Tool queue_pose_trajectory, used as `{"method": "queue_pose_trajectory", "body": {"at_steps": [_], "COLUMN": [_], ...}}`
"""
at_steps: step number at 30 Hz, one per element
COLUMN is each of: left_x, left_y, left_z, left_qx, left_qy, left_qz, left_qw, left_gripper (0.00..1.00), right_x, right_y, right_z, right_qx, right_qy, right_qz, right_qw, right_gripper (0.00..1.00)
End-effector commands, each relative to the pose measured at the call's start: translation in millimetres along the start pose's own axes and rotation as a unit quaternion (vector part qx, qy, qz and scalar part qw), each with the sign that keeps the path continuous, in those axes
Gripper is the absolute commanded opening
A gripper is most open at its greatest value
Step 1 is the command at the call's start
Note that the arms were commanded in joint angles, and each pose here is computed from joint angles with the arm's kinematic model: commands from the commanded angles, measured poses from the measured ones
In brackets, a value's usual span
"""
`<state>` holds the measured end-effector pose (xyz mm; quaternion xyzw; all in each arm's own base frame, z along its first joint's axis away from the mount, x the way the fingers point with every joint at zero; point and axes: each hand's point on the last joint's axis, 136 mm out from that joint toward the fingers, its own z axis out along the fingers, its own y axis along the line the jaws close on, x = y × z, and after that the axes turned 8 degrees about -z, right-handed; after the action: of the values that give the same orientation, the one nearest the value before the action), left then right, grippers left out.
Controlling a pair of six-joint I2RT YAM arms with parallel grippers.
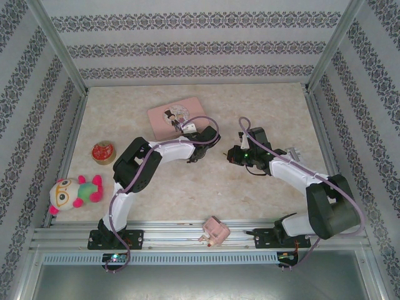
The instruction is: Unlock the padlock with the key
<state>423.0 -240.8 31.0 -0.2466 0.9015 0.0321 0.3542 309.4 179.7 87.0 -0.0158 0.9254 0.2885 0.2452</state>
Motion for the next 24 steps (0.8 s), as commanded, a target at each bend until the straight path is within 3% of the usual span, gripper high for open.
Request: {"method": "queue_pose_trajectory", "body": {"at_steps": [1, 10, 24], "left_x": [8.7, 16.7, 27.3], "left_y": [2.2, 18.8, 22.1], "left_z": [3.2, 4.7, 5.6], "left_qx": [-0.016, -0.04, -0.032], "left_qy": [0.001, 0.008, 0.028], "left_qz": [0.015, 0.003, -0.022], "left_qw": [1.0, 0.999, 0.999], "left_gripper": [0.5, 0.49, 0.31], "right_x": [-9.9, -11.0, -14.1], "right_y": [8.1, 7.6, 4.2], "right_z": [0.2, 2.0, 4.4], "right_qx": [-0.016, -0.023, -0.037], "right_qy": [-0.009, -0.004, 0.006], "right_qz": [-0.014, -0.011, -0.006], "right_qw": [1.0, 1.0, 0.999], "right_gripper": [0.0, 0.0, 0.0]}}
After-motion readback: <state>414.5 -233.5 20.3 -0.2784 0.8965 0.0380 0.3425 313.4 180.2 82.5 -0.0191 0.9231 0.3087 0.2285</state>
